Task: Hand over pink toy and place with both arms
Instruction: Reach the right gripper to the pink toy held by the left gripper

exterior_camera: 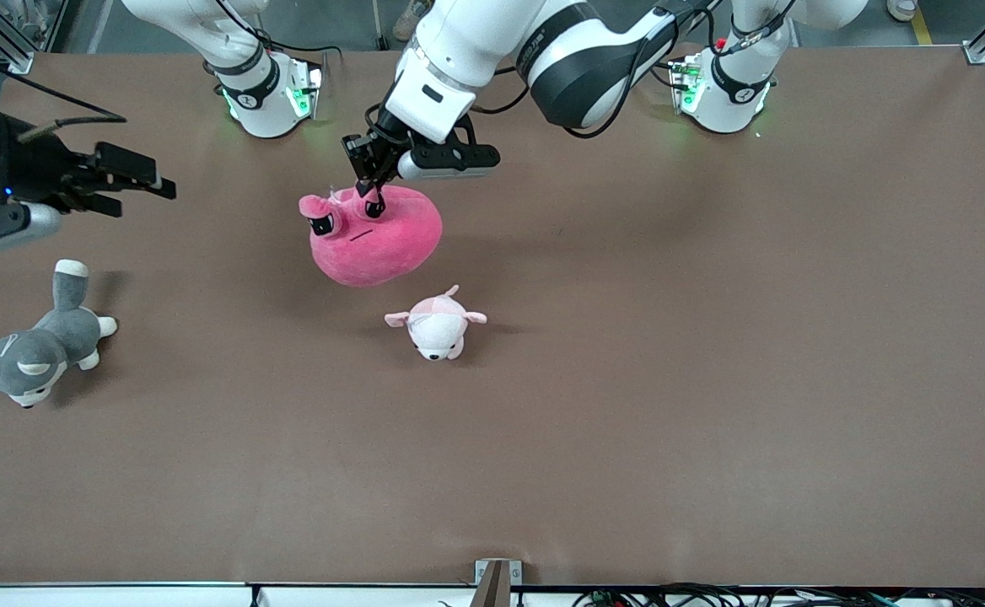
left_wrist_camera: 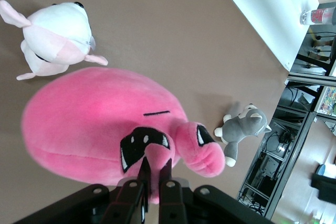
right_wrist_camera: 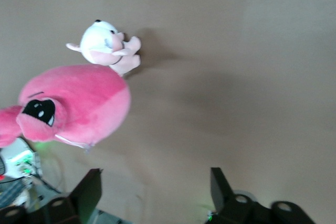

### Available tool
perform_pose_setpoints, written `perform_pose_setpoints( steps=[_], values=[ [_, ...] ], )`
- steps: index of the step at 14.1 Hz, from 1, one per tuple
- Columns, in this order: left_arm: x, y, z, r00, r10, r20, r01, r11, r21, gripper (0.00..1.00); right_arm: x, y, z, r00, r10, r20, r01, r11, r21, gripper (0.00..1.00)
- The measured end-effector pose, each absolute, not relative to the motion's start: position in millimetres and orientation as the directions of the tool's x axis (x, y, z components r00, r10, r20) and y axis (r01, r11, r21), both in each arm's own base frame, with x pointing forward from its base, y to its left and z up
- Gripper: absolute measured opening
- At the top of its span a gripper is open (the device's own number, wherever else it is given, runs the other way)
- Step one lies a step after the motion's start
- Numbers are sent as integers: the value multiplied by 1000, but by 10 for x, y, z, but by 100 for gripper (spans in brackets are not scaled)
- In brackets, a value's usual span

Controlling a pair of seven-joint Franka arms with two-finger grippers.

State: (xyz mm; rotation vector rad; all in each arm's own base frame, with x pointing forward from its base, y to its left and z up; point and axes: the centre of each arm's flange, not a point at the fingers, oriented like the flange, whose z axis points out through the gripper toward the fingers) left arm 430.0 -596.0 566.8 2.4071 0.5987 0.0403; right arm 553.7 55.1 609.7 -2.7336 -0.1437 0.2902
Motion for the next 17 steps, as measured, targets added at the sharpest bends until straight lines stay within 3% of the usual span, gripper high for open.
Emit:
perform_pose_setpoints(
  steps=[1,2,5,17],
  values=[
    [4299,-5965,5671,894,431,-122,411,-683,604,9,5581,590,6019,970,145,-194,53,-908,-415,89],
    [4303,-5963,5677,894,431,-122,412,-682,605,9,5616,630,5953,967,151,-205,47,-897,-440,79],
    [4313,-5958,5685,893,433,-122,412,-680,606,9,5690,751,5752,956,168,-238,20,-853,-522,71],
    [4365,-5965,5572,890,438,-128,422,-685,594,9,5660,1431,5625,931,267,-248,36,-745,-666,71]
  ],
)
